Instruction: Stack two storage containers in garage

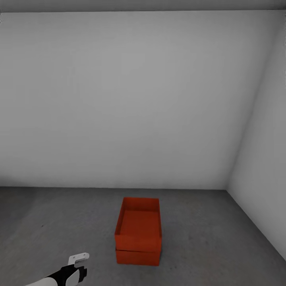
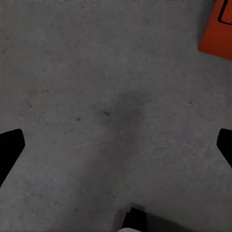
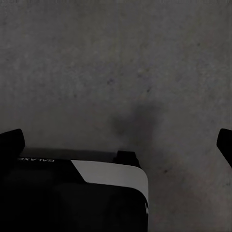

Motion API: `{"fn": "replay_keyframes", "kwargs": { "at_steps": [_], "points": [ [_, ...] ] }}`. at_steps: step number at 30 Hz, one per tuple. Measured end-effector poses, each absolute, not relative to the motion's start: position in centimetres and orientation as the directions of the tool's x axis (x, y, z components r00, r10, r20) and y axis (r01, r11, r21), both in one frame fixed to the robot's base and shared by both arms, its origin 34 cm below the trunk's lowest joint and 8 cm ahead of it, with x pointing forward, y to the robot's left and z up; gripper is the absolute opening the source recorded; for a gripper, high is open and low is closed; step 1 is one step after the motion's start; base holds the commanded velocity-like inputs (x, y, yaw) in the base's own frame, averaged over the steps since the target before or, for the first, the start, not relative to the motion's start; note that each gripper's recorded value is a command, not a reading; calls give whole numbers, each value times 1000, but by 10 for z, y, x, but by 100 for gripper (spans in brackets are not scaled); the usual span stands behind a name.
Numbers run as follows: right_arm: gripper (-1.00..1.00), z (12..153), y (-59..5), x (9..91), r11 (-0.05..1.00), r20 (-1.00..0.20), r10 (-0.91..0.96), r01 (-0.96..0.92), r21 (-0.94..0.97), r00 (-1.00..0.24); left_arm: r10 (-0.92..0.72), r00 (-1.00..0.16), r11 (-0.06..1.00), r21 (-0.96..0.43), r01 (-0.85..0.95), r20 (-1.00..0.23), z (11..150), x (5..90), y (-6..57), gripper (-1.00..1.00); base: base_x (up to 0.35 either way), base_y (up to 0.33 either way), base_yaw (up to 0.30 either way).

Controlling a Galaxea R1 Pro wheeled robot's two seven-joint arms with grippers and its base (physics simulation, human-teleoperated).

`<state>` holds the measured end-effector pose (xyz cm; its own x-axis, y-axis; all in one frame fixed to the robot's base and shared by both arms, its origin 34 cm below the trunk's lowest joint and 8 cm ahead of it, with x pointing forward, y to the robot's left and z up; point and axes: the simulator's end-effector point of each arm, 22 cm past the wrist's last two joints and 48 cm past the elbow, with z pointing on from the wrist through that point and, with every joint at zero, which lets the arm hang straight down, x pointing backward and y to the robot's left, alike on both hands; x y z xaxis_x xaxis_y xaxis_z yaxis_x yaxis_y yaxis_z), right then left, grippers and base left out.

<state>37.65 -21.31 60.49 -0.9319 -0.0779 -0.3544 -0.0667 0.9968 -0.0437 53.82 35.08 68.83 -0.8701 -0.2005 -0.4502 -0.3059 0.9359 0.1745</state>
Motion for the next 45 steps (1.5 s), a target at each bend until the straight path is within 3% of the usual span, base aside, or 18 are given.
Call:
{"fn": "replay_keyframes", "kwargs": {
  "at_steps": [18,28,45],
  "points": [
    [100,608,-214,382,996,-370,-81,-67,-50,-926,-201,-869,941,158,-300,-453,691,541,338,100,0,0,0],
    [100,608,-214,381,996,-366,-84,-70,-52,-927,-203,-943,942,208,-262,-265,613,373,330,100,0,0,0],
    [100,608,-213,381,996,-366,-85,-73,-45,-927,-215,-933,934,218,-283,-290,606,349,337,100,0,0,0]
  ]
}}
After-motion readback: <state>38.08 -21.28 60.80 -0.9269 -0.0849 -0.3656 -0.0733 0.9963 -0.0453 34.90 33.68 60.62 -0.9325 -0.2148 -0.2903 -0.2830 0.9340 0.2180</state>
